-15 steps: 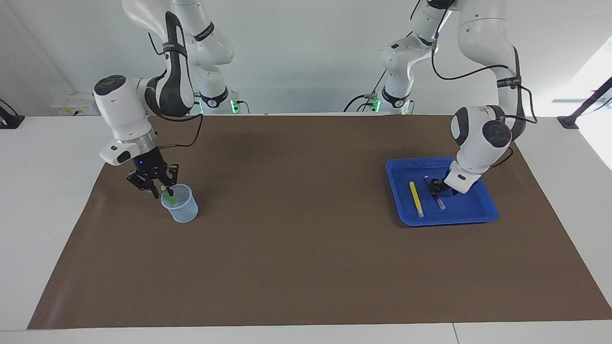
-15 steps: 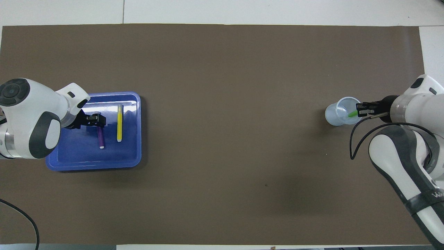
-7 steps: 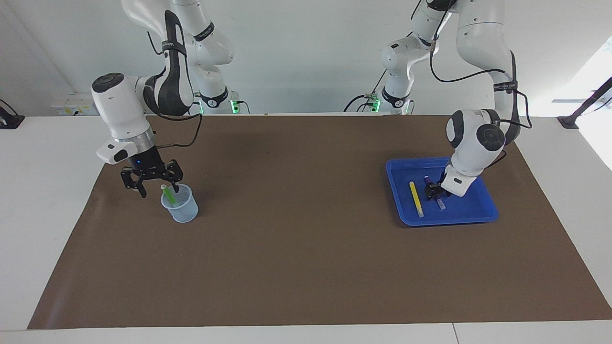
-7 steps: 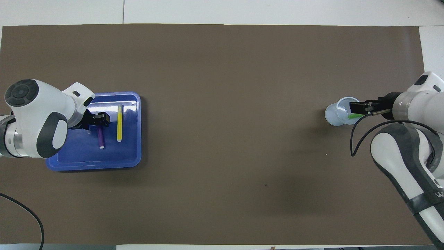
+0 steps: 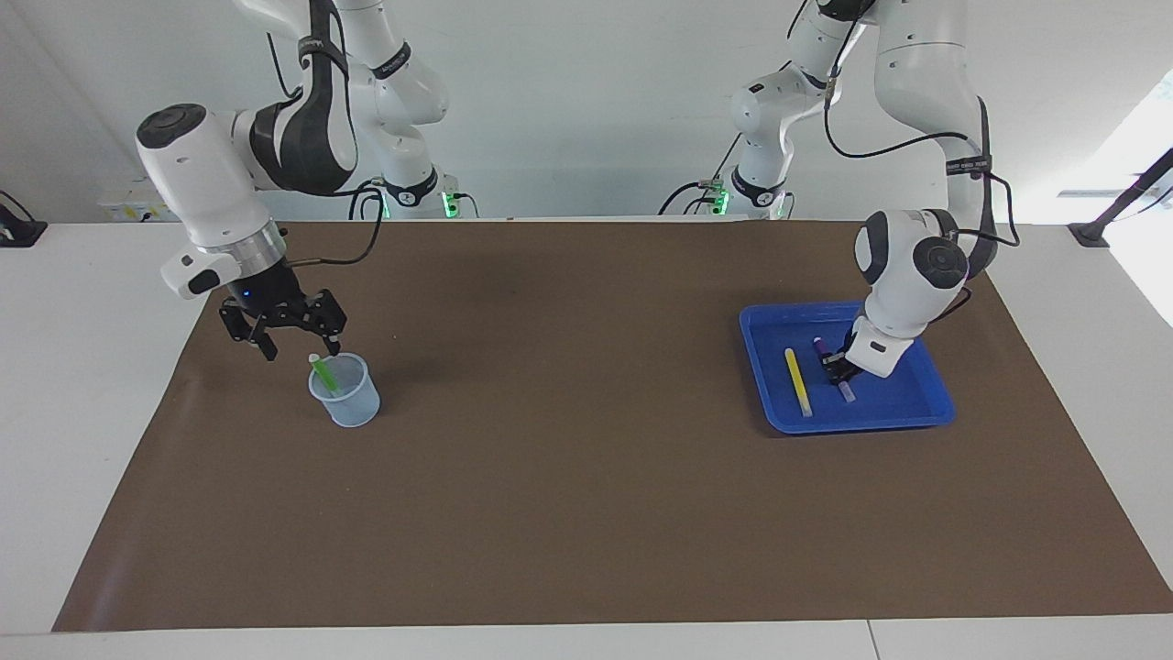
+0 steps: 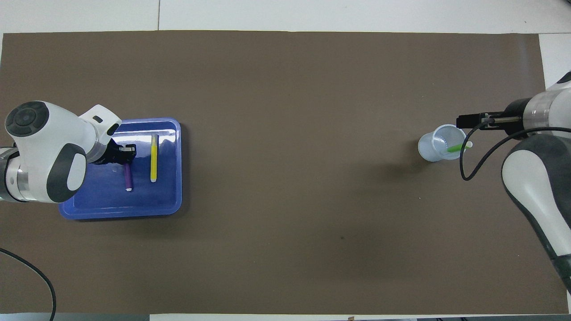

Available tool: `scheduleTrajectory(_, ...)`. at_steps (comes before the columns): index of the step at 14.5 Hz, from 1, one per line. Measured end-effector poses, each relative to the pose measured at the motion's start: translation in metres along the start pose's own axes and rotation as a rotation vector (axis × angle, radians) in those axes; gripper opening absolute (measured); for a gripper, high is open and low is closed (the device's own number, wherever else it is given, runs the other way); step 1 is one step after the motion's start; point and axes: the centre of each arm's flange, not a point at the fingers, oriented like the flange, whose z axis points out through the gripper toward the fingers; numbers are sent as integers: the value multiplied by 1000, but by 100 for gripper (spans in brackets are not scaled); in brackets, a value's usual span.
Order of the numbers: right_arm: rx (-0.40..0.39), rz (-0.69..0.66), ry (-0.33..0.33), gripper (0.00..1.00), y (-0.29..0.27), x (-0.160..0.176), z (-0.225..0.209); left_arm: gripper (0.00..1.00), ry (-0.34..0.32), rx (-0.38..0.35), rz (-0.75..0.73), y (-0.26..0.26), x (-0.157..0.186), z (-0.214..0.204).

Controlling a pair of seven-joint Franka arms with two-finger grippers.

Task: Transfer and insert pens with both arms
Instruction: 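Grasp the purple pen in the tray with the left gripper, then lift the purple pen with the left gripper while the right gripper approaches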

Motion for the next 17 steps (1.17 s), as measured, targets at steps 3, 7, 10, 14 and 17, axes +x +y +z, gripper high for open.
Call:
scheduleTrajectory(3, -46, 30, -62, 100, -29, 6, -38, 17, 0, 0, -2, -1, 0, 0)
scheduleTrajectory(7, -56, 35, -128, 100, -46, -7, -74, 17, 1, -1, -12, -3, 1, -1)
scheduleTrajectory(10, -60, 37, -151, 100, -47, -21, -110, 17, -14, -40, -67, -5, 9, -16)
scheduleTrajectory(14, -60, 38, -152, 100, -47, -18, -134, 17, -69, -120, -157, -8, 25, -63)
scheduleTrajectory(17, -59, 39, -150, 100, -47, -9, -142, 17, -119, -189, -302, -2, 30, -94)
